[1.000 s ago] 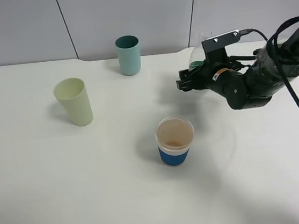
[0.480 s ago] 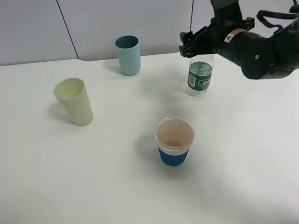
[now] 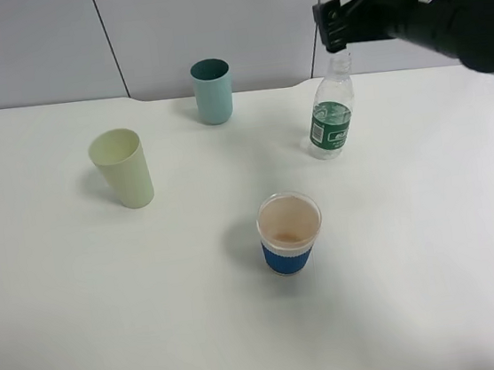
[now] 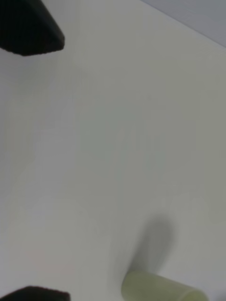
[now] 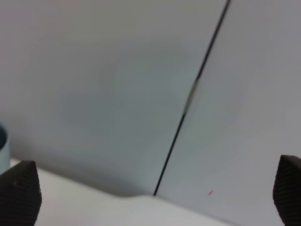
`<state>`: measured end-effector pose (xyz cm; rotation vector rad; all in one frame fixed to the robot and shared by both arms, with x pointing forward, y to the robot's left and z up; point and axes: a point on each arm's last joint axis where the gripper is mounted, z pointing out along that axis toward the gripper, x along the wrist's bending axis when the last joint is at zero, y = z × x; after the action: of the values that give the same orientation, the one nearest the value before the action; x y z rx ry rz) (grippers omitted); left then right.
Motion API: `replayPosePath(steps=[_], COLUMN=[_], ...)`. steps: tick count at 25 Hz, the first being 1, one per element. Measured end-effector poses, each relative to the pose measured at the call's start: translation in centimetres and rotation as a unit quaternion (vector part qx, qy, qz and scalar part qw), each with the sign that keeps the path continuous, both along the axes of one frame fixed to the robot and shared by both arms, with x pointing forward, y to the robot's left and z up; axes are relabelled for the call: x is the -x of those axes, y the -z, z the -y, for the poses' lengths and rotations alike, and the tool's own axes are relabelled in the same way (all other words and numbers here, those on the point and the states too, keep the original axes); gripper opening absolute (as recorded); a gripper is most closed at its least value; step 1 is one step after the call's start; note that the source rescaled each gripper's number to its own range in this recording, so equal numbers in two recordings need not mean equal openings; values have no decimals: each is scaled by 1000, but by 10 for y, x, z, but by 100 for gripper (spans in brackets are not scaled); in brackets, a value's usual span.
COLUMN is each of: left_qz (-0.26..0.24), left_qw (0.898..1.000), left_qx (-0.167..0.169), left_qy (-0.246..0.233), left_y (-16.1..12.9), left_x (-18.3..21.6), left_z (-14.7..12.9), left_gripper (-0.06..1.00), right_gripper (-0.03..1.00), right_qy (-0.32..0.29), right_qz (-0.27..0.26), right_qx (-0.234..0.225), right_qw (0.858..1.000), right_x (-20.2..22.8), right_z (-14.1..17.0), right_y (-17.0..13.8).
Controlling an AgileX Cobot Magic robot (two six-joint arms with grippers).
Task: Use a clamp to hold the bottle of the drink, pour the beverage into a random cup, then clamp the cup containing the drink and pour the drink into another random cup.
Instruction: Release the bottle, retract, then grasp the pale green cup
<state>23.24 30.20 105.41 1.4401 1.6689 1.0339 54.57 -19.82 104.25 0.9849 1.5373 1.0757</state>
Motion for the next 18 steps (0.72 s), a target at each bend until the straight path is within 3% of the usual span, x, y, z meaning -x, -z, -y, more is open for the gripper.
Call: replayPosePath(steps=[6,13,18], left_qz=[0,0,0], left_qw=[1000,1000,1000], left_qx=[0,0,0], left_qy=[0,0,0], left_y=[0,0,0], left_x=[0,0,0], left_z=[0,0,0], left_gripper=[100,100,100], right_gripper=[100,100,100], right_qy=[25,34,93], right_qz=[41,10,-14], right_qx=[-18,-14,-34], right_qw=[999,999,995], right_x=[19,45,76], right_z=[30,66,103], right_y=[-43,-67,-85])
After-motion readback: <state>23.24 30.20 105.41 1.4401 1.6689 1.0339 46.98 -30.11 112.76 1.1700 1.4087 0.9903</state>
